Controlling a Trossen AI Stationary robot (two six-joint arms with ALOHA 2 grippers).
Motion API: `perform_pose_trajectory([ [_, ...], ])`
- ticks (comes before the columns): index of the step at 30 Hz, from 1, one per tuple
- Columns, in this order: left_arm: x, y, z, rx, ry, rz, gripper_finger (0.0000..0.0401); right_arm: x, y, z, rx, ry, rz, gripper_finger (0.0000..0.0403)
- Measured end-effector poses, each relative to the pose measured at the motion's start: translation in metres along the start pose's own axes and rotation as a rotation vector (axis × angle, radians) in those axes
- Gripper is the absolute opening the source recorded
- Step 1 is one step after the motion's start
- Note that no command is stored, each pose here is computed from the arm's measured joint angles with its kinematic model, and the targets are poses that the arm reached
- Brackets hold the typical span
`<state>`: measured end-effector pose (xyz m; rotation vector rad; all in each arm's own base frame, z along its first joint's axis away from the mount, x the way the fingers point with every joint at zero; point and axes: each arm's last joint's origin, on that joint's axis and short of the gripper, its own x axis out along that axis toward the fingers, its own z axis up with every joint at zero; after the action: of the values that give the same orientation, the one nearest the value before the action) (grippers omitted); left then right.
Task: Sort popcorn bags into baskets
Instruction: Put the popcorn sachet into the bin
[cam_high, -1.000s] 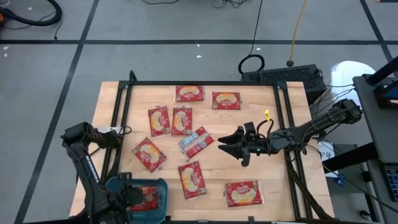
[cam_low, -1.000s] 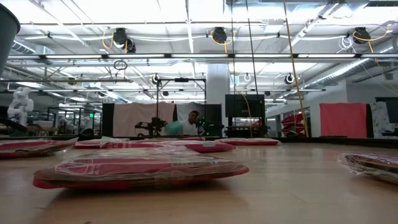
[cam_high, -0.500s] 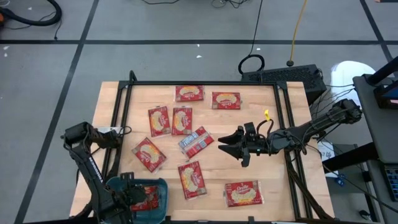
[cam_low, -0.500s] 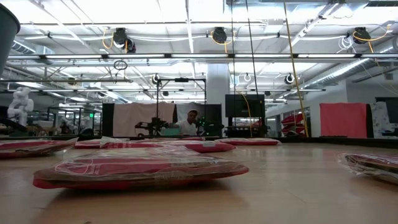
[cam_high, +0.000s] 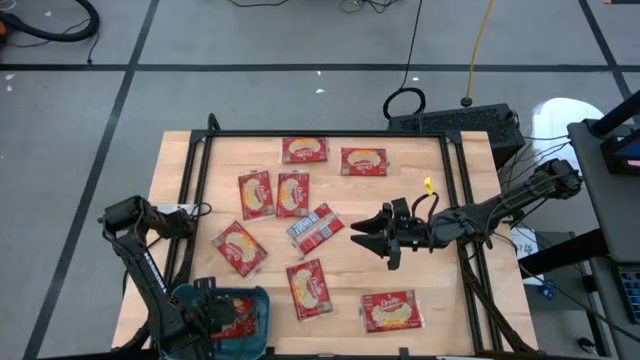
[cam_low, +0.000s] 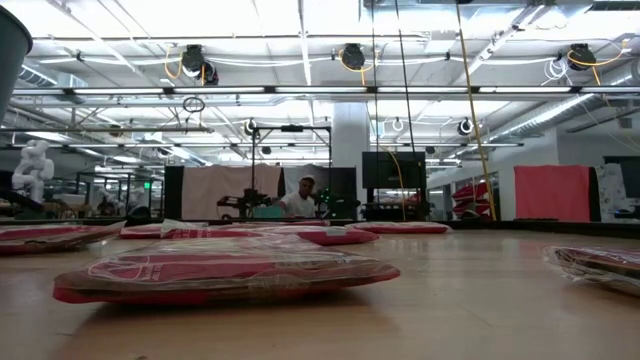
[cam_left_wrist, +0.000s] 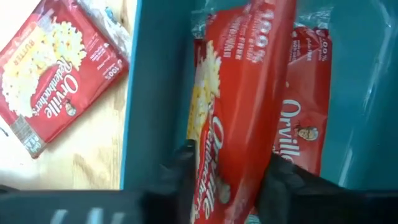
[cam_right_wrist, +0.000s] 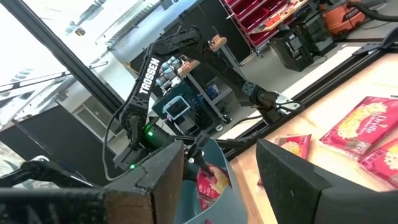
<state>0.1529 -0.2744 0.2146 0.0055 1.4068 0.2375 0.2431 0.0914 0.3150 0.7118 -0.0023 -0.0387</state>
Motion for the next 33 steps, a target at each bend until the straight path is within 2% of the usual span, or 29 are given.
perform_pose_trajectory([
  [2, 0.0, 0.001, 0.001, -0.013, 0.03, -0.006, 0.0181, 0.0, 0.0, 0.0, -0.002, 0.003, -0.003, 0.0194],
  [6, -0.001, 0.001, 0.002, 0.0, 0.206, -0.083, 0.0228, 0.0, 0.0, 0.0, -0.005, 0.004, -0.004, 0.0194],
  [9, -0.008, 0.004, 0.002, -0.003, 0.296, -0.151, 0.0239, 0.0, -0.001, -0.001, -0.011, 0.013, -0.011, 0.0194],
  [11, -0.019, 0.01, 0.002, -0.023, 0.298, -0.189, 0.0236, 0.0, -0.002, -0.002, -0.013, 0.015, -0.014, 0.0194],
  [14, -0.039, 0.024, 0.003, -0.067, 0.243, -0.244, 0.0216, 0.0, -0.002, -0.002, -0.011, 0.018, -0.017, 0.0194],
  [18, -0.059, 0.037, 0.008, -0.054, 0.051, -0.342, 0.017, 0.0, -0.002, -0.002, -0.012, 0.021, -0.02, 0.0194],
  [20, -0.058, 0.038, 0.009, -0.034, -0.038, -0.363, 0.0144, 0.0, -0.003, -0.003, -0.014, 0.026, -0.025, 0.0194],
  [25, -0.025, 0.025, 0.007, 0.02, -0.107, -0.449, 0.0081, 0.0, -0.003, -0.003, 0.009, 0.029, -0.03, 0.0194],
  [31, 0.017, 0.021, -0.001, -0.1, -0.09, -0.472, 0.0013, -0.001, -0.003, -0.005, 0.058, 0.04, -0.034, 0.0194],
  [33, 0.029, 0.023, -0.004, -0.135, -0.082, -0.44, 0.0006, -0.001, -0.003, -0.005, 0.058, 0.041, -0.033, 0.0194],
])
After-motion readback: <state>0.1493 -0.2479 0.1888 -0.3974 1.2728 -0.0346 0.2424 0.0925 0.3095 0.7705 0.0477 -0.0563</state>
